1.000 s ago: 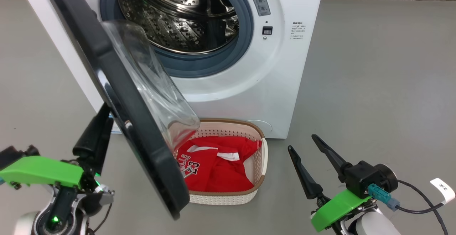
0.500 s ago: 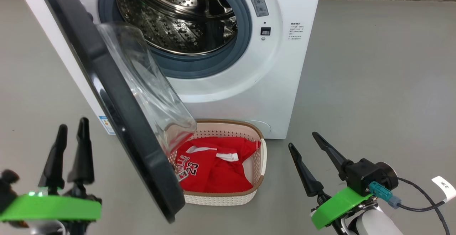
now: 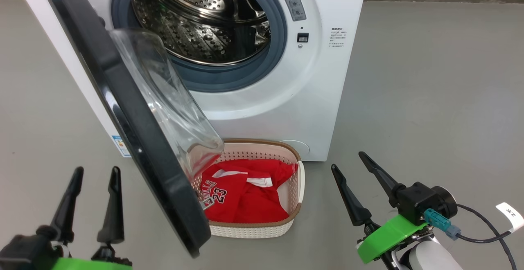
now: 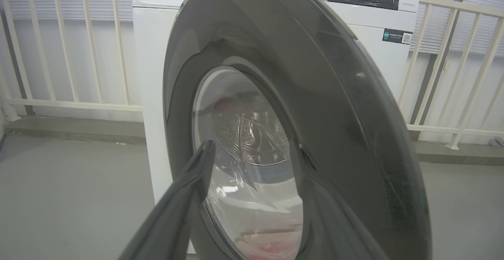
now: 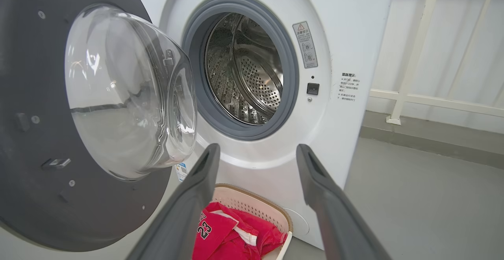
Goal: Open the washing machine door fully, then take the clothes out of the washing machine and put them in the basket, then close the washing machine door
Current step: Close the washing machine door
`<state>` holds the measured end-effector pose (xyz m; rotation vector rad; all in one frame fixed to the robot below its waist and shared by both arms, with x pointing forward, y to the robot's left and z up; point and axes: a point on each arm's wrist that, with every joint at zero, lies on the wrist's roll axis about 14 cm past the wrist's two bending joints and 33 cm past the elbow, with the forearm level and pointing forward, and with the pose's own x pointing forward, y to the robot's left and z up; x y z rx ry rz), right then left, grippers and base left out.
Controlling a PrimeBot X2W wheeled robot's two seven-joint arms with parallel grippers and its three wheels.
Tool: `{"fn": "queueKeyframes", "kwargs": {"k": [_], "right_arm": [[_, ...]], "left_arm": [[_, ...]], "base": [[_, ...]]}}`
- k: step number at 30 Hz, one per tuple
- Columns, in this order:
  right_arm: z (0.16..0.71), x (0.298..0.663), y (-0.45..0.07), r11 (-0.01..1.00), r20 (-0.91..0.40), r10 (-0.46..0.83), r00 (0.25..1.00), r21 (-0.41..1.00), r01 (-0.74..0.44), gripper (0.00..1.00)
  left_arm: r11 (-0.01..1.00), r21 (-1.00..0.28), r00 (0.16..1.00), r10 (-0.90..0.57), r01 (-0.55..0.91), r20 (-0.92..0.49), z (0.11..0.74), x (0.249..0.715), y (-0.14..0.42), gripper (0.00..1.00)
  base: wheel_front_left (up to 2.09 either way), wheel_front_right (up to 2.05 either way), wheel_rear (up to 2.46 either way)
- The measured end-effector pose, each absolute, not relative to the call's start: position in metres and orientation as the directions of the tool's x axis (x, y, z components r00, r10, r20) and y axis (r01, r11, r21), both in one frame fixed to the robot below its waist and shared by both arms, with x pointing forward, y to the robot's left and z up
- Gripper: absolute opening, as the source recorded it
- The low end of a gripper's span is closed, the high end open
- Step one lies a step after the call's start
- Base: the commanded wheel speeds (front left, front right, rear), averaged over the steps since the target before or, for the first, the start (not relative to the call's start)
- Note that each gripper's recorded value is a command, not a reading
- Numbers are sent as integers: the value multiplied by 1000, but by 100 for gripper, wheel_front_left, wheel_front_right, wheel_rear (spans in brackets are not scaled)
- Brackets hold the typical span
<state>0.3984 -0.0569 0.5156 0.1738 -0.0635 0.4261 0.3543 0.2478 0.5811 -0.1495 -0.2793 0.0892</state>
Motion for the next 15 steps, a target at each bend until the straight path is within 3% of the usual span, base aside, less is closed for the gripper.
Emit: {"fn": "queueKeyframes", "kwargs": {"k": [15], "right_arm": [[520,397,-59,899,109,397,911,153,-411,100]], "left_arm": [[991,-82,966,117,-101,230,559,331,234,100]], "base": [[0,0,0]]}}
